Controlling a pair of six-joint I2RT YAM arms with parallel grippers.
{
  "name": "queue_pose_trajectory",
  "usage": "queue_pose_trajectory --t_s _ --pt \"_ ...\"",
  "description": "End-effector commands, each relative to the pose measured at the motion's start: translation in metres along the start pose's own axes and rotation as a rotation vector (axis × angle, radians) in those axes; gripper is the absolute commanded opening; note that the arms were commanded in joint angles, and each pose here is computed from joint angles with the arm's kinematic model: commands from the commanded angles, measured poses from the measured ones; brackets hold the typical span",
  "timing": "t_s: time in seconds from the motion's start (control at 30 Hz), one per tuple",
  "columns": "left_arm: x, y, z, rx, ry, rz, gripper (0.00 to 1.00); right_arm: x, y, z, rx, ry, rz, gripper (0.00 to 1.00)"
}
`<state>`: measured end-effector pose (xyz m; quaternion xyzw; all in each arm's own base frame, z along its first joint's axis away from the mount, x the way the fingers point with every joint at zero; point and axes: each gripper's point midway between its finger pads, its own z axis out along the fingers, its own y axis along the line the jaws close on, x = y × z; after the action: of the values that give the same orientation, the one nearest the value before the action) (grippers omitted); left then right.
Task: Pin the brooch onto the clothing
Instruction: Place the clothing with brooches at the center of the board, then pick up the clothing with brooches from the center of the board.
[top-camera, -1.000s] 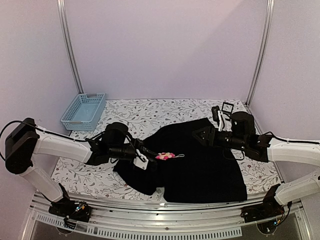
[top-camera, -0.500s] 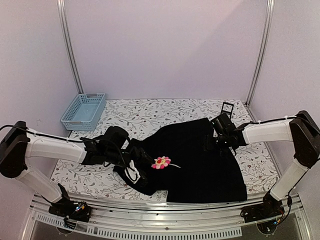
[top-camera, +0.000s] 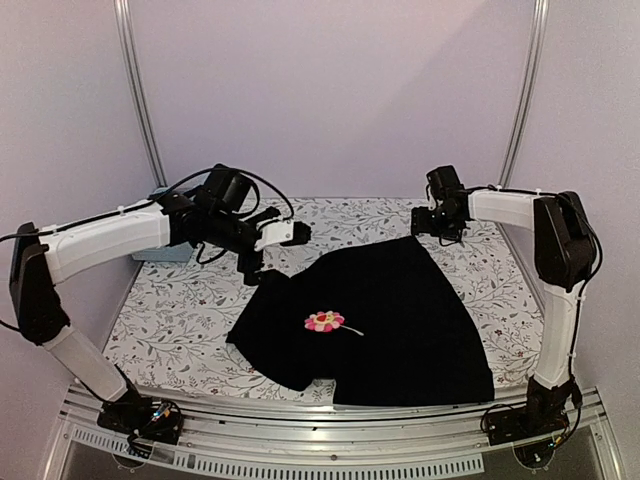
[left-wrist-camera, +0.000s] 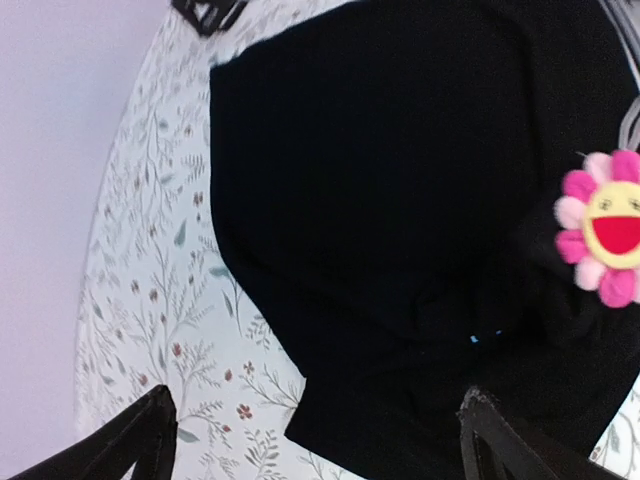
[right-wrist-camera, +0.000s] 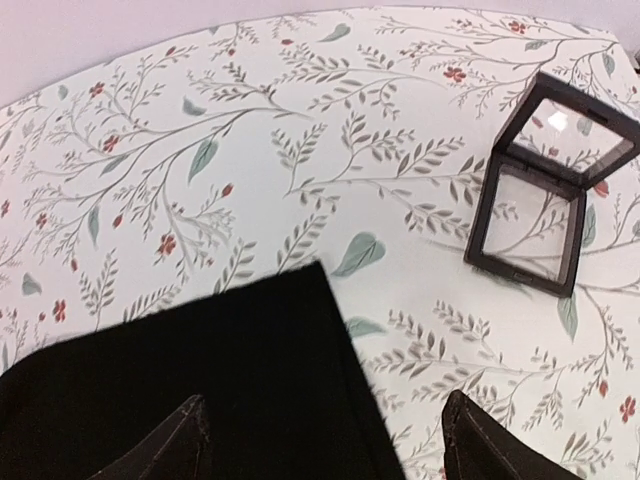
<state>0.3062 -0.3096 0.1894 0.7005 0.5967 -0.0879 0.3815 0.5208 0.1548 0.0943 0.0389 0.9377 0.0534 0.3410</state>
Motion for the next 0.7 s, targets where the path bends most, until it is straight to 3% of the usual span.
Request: queue_pose_trajectory --t_s 0.0,0.07,0.17,0.4,0.47,0.57,0.67 --pt "0.09 0.015 0.047 0.029 0.372 -0.715 0.95 -0.007 -0.014 0.038 0.03 0.083 -0.083 0.79" --pt "0.11 0.022 0.064 0.017 0.479 -0.85 0.95 -0.005 -0.006 0.059 0.003 0.12 -0.119 0.79" --pt "0.135 0.025 0.086 -0.002 0.591 -0.922 0.95 0.015 -0.005 0.09 -0.003 0.189 -0.136 0.79" --pt "0.179 -0.011 0.112 0.019 0.774 -0.836 1.0 0.063 0.011 0.114 -0.071 0.312 -0.127 0.73" --pt "0.193 -0.014 0.119 0.011 0.83 -0.825 1.0 0.067 0.012 0.116 -0.083 0.324 -0.137 0.63" --pt "0.194 -0.026 0.124 0.073 0.856 -0.843 0.85 0.072 0.015 0.116 -0.101 0.342 -0.122 0.39" --pt "0.184 -0.044 0.124 0.149 0.839 -0.823 0.5 0.072 0.019 0.11 -0.122 0.341 -0.106 0.16"
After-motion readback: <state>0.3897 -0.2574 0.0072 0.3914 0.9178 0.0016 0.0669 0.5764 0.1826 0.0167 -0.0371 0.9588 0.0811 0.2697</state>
